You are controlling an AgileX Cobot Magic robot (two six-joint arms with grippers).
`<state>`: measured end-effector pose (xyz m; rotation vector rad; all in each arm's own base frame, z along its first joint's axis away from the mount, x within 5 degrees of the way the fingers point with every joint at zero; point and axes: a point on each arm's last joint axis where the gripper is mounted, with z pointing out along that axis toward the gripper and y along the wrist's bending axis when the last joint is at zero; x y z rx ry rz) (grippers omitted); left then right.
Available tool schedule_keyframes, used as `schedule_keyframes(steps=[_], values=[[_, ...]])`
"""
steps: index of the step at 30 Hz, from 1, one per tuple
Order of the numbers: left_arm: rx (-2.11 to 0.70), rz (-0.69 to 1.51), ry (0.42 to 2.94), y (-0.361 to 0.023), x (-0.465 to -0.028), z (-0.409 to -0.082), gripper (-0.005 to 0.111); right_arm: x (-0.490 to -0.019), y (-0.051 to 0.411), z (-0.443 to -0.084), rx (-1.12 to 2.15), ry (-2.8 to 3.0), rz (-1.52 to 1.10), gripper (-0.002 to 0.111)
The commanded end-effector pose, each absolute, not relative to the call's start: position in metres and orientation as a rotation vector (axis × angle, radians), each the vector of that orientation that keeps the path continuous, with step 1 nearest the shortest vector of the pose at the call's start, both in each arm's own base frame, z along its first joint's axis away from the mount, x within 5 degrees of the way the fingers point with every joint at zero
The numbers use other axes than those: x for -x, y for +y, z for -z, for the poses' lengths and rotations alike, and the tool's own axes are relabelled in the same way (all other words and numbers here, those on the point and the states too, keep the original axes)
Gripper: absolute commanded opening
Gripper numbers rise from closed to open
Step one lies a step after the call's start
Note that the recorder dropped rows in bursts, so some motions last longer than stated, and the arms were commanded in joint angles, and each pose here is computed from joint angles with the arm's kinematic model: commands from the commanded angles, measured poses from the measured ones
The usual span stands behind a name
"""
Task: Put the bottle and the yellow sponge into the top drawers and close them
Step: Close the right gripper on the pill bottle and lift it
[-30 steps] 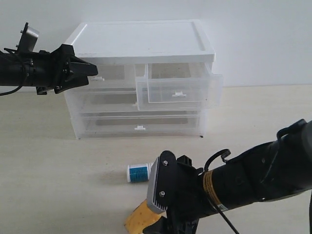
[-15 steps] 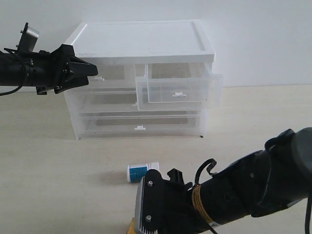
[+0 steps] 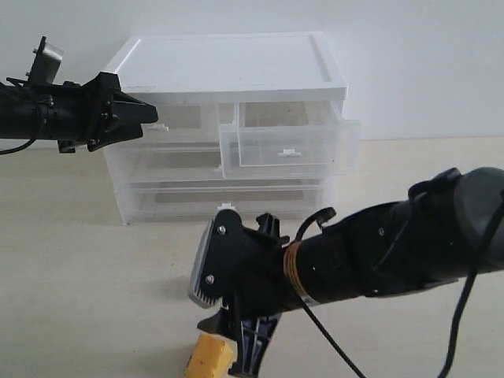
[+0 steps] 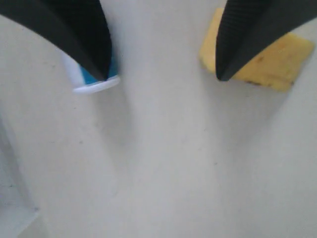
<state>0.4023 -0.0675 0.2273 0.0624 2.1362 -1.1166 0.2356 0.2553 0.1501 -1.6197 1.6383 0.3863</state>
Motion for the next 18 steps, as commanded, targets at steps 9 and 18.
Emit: schedule_keyframes(steps=[9, 18], values=[[-0.018, 1.055, 2.109, -0.062, -0.409, -0.231, 0.047, -0.270, 0.266, -0.160, 1.585, 1.663, -0.167, 0.056], [-0.057, 1.028, 2.132, -0.062, -0.408, -0.229, 0.047, -0.284, 0.272, -0.121, 1.689, 1.704, -0.072, 0.056]])
